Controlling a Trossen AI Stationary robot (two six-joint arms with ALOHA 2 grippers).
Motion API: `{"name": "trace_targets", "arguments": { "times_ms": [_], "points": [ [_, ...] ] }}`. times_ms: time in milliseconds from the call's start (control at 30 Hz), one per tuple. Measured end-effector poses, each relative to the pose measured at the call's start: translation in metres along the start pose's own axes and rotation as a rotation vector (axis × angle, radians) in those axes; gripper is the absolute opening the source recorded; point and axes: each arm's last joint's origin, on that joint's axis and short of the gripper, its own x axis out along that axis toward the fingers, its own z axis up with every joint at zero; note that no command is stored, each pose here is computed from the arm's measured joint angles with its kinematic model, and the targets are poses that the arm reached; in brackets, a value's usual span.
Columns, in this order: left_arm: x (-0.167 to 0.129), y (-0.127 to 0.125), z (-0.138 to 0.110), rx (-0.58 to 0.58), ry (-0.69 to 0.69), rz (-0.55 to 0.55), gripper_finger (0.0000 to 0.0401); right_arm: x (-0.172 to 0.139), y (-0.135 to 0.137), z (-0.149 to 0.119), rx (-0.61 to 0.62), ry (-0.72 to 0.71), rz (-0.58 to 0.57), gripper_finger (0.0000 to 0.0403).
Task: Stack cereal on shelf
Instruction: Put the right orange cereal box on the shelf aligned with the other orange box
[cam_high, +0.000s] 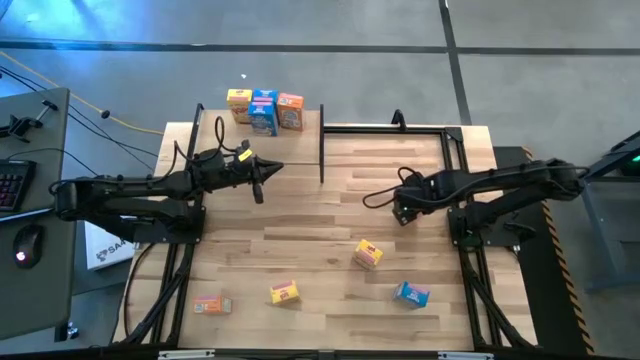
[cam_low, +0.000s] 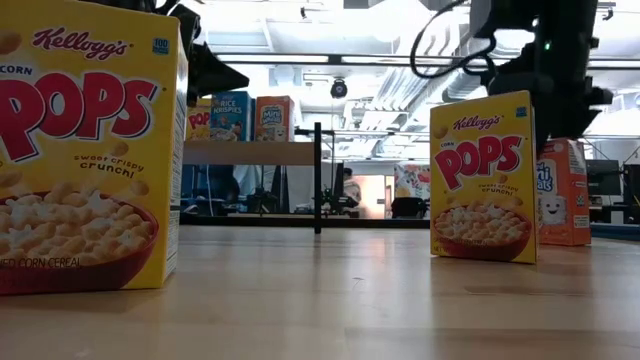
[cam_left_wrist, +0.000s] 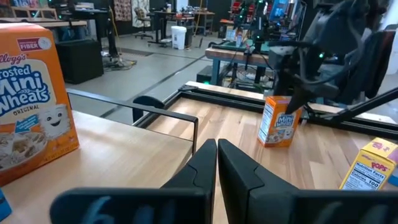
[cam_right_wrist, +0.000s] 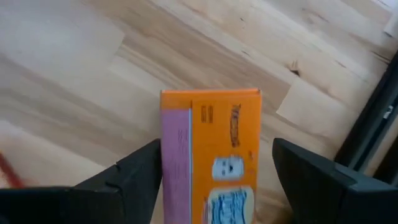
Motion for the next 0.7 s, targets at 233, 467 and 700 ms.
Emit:
{"name": "trace_targets", "arguments": {
  "times_ms": [233, 467, 700],
  "points": [
    [-0.005, 0.001, -0.016, -0.04, -0.012, -0.001, 0.0007, 0.014, -0.003, -0.002, 0.01, -0.004, -0.015, 0.0244],
    [-0.012, 0.002, -0.033, -0.076, -0.032, -0.003, 0.0007, 0.014, 0.003, 0.001, -0.018, -0.021, 0.048, 0.016],
    [-0.012, 0.003, -0.034, -0.076, -0.036, 0.003, 0.0007, -0.01, 0.013, 0.013, -0.073, -0.077, 0.146, 0.0133]
  ]
}}
